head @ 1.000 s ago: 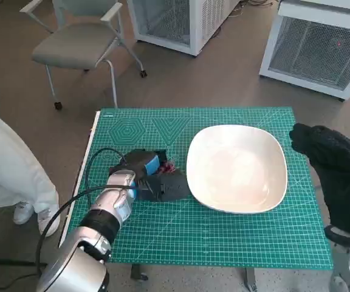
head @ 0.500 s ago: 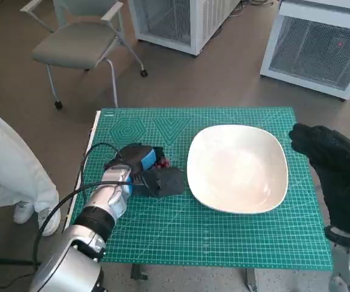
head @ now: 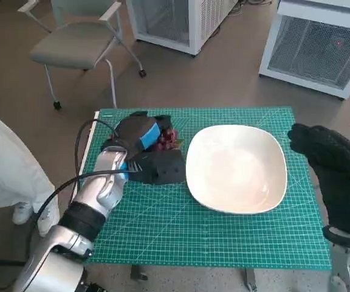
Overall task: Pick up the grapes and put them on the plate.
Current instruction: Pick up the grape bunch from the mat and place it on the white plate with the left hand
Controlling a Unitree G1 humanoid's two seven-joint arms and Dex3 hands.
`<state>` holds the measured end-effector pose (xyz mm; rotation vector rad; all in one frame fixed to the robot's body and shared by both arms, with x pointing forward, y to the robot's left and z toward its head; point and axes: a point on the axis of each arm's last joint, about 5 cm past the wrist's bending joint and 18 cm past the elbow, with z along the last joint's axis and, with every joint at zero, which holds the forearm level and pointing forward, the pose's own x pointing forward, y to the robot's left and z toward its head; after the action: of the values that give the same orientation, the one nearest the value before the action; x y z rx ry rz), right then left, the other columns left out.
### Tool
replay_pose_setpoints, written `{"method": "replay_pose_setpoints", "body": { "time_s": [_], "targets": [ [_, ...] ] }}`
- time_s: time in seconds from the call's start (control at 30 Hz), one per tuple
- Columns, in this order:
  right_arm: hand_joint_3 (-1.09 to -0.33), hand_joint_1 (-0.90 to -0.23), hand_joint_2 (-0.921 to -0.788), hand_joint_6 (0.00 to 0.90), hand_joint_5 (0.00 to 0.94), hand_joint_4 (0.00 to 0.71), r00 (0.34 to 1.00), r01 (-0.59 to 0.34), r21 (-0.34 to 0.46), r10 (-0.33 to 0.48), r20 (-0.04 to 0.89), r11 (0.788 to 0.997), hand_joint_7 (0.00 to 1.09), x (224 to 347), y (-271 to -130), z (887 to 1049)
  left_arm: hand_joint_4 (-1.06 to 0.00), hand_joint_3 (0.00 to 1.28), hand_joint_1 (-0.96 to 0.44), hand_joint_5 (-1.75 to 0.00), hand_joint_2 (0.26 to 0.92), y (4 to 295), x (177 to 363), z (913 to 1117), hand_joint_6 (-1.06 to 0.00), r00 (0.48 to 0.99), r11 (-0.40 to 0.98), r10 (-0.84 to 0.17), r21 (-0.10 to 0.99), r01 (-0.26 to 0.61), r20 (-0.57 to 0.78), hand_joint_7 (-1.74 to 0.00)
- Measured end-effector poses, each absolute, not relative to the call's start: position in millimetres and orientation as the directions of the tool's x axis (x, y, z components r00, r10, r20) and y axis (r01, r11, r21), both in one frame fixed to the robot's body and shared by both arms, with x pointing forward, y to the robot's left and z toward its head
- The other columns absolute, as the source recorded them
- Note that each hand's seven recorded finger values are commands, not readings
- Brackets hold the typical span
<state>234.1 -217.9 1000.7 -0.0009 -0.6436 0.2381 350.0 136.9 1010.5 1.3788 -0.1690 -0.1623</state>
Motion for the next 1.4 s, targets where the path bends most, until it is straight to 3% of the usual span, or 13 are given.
{"method": "replay_pose_setpoints", "body": {
  "time_s": [0.27,0.43,0.67,0.8,0.93,1.07,1.17,1.4],
  "targets": [
    [-0.577,-0.529,-0.921,0.135,0.047,0.457,0.774,-0.22,-0.072,0.219,0.595,0.973,0.84,234.1,-217.7,1000.5,-0.65,0.18,0.0,-1.36,0.856,135,340.0,1025,-0.71,0.969,0.188,-0.236,0.982,-0.03,0.074,-0.95],
    [-0.577,-0.529,-0.921,0.136,0.048,0.456,0.773,-0.22,-0.071,0.218,0.595,0.973,0.84,234.1,-217.5,1000.4,-0.66,0.18,0.0,-1.34,0.847,135,334.8,1033,-0.72,0.962,0.204,-0.25,0.977,-0.055,0.107,-0.94],
    [-0.577,-0.528,-0.921,0.135,0.048,0.456,0.773,-0.22,-0.07,0.218,0.595,0.973,0.84,234.1,-217.3,1000.2,-0.62,0.5,0.0,-1.43,0.687,134,331.6,1035,-0.7,0.959,0.216,-0.26,0.975,-0.059,0.116,-1.05],
    [-0.577,-0.529,-0.921,0.136,0.049,0.456,0.774,-0.22,-0.07,0.217,0.595,0.973,0.84,234.0,-217.4,1000.2,-0.57,0.56,0.0,-1.51,0.659,130,331.4,1034,-0.72,0.958,0.224,-0.266,0.973,-0.047,0.107,-1.02],
    [-0.576,-0.529,-0.921,0.136,0.049,0.456,0.773,-0.219,-0.07,0.217,0.596,0.973,0.84,233.8,-217.5,1000.2,-0.54,0.57,0.0,-1.56,0.667,121,331.4,1031,-0.71,0.955,0.237,-0.283,0.971,-0.024,0.093,-1.01],
    [-0.577,-0.529,-0.921,0.136,0.049,0.455,0.772,-0.219,-0.071,0.217,0.598,0.973,0.84,233.4,-217.5,1000.6,-0.58,0.41,0.01,-1.5,0.758,108,331.8,1028,-0.68,0.949,0.243,-0.306,0.97,0.005,0.072,-0.97],
    [-0.577,-0.53,-0.921,0.136,0.05,0.455,0.769,-0.219,-0.072,0.217,0.601,0.973,0.84,232.9,-217.3,1001.2,-0.58,0.38,0.0,-1.48,0.768,96,331.9,1027,-0.69,0.942,0.246,-0.331,0.969,0.025,0.06,-0.97],
    [-0.576,-0.531,-0.921,0.136,0.05,0.455,0.77,-0.218,-0.069,0.216,0.601,0.973,0.84,232.2,-217.3,1000.6,-0.48,0.78,0.0,-1.56,0.592,65,333.1,1033,-0.56,0.912,0.236,-0.407,0.971,0.042,0.06,-1.37]
  ]
}}
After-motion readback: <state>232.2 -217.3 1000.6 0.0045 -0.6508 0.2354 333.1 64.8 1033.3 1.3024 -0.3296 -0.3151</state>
